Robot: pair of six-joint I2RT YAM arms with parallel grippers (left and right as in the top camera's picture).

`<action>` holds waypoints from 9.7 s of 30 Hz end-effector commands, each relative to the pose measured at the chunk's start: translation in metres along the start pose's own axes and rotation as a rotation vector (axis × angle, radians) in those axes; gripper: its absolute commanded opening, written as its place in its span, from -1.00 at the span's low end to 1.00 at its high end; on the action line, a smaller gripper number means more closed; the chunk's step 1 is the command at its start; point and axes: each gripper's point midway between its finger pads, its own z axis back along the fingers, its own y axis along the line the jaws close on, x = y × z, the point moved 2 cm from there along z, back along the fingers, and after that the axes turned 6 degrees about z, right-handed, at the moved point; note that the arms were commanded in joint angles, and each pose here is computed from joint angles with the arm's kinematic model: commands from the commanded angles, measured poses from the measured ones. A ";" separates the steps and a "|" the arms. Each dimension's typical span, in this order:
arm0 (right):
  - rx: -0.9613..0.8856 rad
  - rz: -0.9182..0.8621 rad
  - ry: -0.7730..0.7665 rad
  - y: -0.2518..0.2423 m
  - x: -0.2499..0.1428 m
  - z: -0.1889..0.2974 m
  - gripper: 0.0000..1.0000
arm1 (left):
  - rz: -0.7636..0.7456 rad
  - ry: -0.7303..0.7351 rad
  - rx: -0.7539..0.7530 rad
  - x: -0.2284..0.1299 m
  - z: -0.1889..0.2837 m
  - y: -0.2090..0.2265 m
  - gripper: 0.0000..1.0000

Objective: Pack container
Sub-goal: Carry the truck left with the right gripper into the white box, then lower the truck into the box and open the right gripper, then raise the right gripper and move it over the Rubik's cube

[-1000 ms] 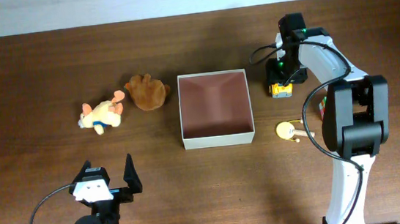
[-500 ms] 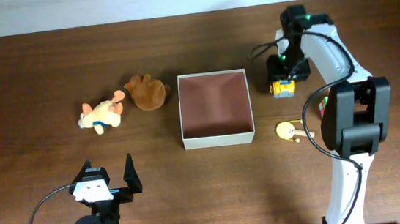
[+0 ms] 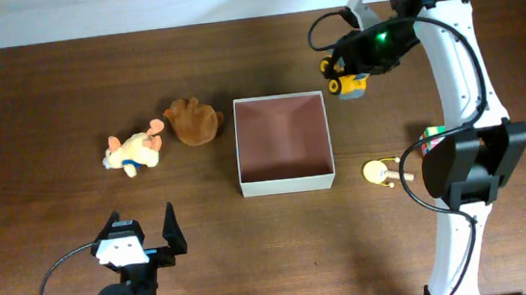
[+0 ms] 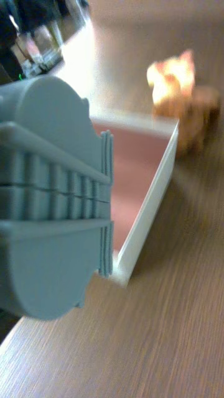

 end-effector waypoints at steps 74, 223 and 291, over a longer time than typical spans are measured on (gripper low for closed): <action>-0.507 0.034 -0.097 0.101 0.003 -0.126 0.15 | -0.016 -0.003 -0.007 -0.001 0.000 -0.001 0.99; -0.681 -0.450 -0.020 -0.061 -0.047 -0.158 -0.03 | -0.016 -0.002 -0.007 -0.001 0.000 -0.001 0.99; -0.814 -0.471 0.082 -0.144 -0.213 0.058 0.97 | -0.016 -0.003 -0.007 -0.001 0.000 -0.001 0.99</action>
